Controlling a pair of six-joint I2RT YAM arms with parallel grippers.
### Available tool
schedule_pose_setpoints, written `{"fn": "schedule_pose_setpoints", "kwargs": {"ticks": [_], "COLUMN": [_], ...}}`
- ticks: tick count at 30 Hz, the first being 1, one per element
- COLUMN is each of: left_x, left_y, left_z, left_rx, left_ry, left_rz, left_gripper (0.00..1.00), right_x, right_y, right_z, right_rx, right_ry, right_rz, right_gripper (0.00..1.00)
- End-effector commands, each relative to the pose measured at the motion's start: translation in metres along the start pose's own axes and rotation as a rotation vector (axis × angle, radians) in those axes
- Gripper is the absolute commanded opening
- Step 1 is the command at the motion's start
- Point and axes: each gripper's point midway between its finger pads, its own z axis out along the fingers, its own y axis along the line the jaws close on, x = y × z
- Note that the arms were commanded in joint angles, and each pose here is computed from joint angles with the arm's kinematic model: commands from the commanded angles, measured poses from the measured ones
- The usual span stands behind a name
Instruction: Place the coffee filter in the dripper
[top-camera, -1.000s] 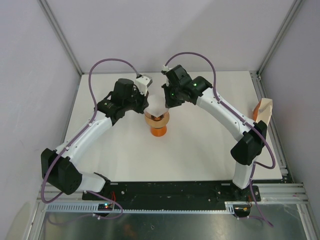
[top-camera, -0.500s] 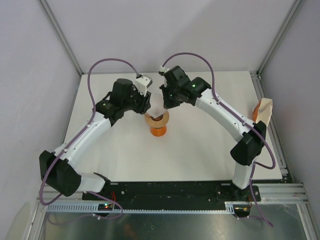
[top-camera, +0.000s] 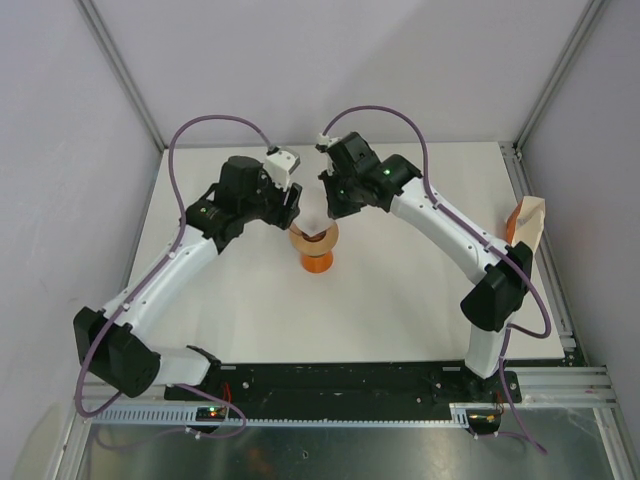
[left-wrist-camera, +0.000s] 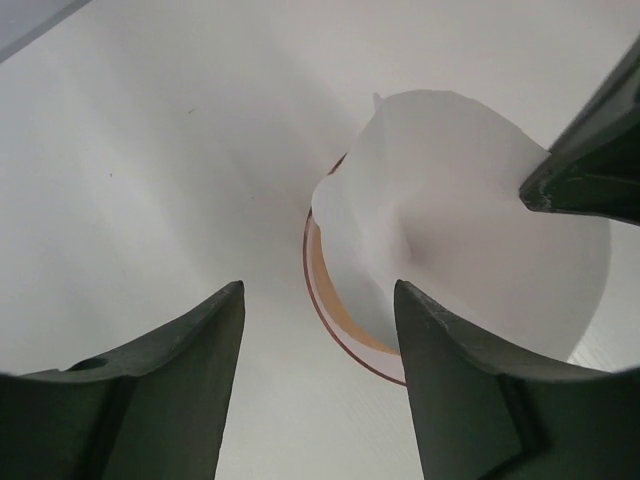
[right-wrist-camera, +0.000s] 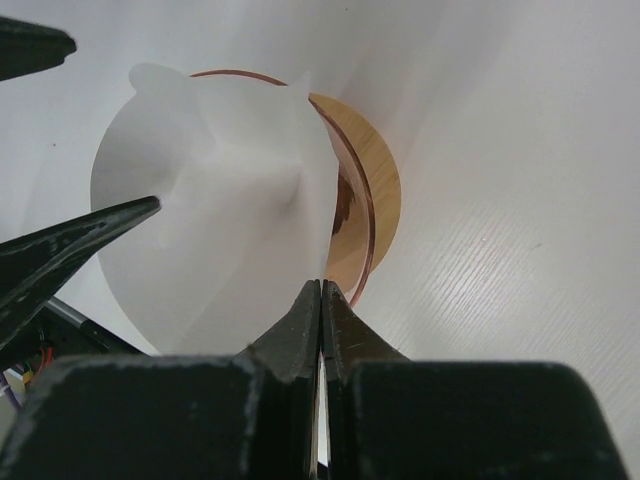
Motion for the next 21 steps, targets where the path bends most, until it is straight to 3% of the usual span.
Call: {"fn": "schedule_pose_setpoints", "kwargs": {"ticks": [1,4,13,21], "left_x": [-0.007,-0.005,0.004,0.020], "left_y": [0.012,0.009,-0.008,-0.009], "left_z": [0.006,0.009,0.010,0.016], "left_rx": [-0.021,0.008,0.101,0.111], "left_ry": [-0.002,0.004,0.014,0.053], "left_rz": [0.007,-0.012,-0.032,-0.036], "left_gripper": [0.67,0.65,0.46,0.38], "right_x": [-0.006,-0.005,0.004,0.011], "right_y": [0.005,0.002,-0.012,-0.017], "right_z": [-0.003,-0.002,0.006,0.012], "right_rx": [-0.005,0.010,0.039,0.023], "right_ry": [-0.018,-0.014,0.001,0.006], "right_rz": [-0.032,-0.038,-0.033,-0.014], "right_gripper": [0.00,0.00,0.00,0.00]}}
